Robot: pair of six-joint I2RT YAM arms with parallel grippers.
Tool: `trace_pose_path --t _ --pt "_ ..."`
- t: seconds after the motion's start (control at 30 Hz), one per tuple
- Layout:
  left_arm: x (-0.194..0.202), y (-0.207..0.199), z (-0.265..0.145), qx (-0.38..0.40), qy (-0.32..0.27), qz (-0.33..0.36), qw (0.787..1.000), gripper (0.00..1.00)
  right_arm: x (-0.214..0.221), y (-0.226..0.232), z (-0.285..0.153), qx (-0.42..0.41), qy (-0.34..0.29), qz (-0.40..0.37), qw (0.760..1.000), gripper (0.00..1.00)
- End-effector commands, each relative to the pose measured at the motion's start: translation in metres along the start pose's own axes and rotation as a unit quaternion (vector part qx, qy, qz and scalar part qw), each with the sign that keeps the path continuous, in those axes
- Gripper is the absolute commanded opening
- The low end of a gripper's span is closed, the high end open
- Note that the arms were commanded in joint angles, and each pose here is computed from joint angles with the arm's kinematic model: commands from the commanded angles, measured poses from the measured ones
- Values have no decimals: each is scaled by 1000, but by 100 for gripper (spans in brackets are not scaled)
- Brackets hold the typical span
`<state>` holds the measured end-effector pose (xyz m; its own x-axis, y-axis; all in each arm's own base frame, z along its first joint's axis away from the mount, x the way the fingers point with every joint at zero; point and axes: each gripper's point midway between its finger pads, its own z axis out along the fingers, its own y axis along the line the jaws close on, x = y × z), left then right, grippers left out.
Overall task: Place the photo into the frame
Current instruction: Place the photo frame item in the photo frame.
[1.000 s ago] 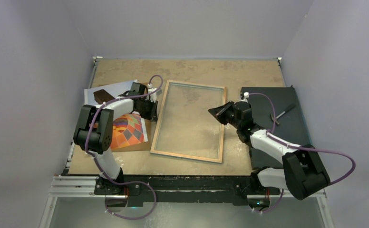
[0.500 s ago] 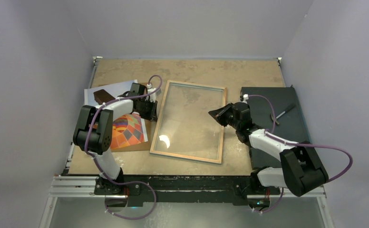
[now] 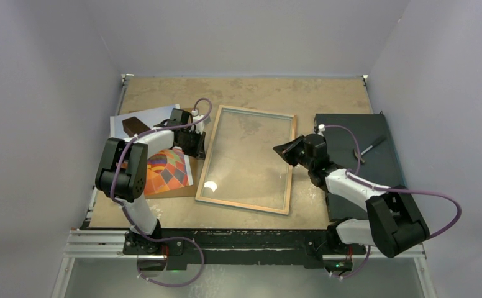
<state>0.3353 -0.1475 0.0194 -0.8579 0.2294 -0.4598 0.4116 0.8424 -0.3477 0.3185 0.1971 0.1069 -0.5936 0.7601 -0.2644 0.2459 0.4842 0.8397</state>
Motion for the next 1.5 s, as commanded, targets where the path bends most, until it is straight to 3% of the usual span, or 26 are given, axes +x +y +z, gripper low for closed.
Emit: trace_pose_path --t 0.0,1.47 --pt "6 -14 -2 27 3 -2 1000 9 10 3 -4 -2 17 9 1000 0" --pt "7 -12 -4 20 1 0 1000 4 7 -7 -2 36 -14 -13 999 0"
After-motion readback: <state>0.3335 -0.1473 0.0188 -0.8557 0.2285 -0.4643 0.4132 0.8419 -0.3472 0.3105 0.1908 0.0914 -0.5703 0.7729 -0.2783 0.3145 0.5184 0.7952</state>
